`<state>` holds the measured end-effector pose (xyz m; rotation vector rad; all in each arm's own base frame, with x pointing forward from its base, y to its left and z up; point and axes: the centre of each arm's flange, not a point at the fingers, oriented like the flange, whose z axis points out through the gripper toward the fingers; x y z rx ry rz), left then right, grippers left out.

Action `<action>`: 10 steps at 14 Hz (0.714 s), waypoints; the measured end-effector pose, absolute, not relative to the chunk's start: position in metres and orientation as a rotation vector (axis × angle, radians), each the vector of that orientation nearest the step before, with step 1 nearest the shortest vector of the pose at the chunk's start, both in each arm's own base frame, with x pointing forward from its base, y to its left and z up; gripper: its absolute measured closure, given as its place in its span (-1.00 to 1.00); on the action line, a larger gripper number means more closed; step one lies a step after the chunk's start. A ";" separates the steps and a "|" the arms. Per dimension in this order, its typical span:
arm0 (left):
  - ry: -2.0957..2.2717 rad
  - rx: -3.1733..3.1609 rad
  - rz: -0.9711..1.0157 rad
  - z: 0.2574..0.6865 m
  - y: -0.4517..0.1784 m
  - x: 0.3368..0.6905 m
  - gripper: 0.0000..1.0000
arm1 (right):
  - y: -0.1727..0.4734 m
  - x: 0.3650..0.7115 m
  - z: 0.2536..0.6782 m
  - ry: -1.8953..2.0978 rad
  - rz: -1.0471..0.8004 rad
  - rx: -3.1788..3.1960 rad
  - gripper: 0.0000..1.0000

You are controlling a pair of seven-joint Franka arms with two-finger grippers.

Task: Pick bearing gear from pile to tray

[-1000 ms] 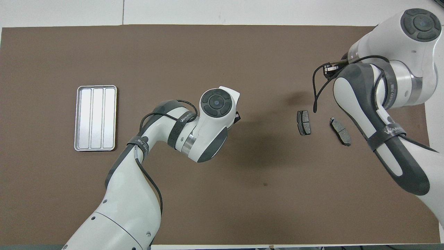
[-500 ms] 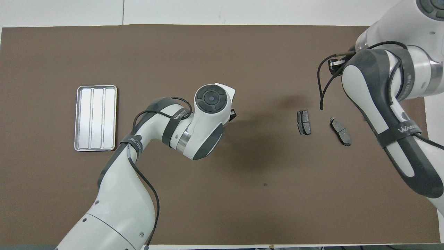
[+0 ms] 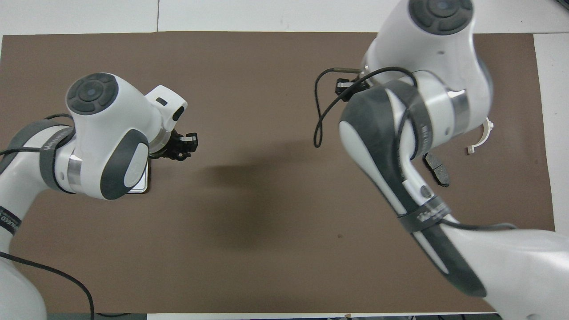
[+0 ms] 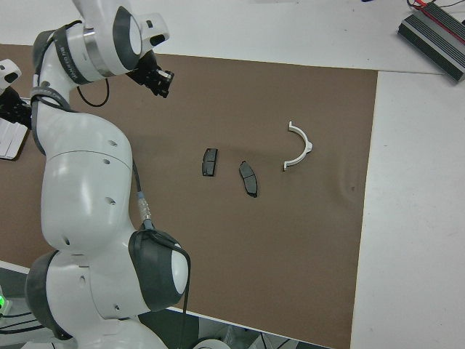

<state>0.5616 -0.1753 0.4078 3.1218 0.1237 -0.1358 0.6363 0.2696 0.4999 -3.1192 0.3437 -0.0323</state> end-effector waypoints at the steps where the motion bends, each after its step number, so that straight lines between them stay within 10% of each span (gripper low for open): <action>1: 0.076 3.117 -0.121 0.404 -0.154 0.567 0.30 | 0.309 0.619 0.499 0.371 -0.036 -3.111 0.53; 10: -0.130 3.103 0.002 0.352 -0.028 0.572 0.30 | 0.391 0.569 0.373 0.357 -0.026 -3.102 0.53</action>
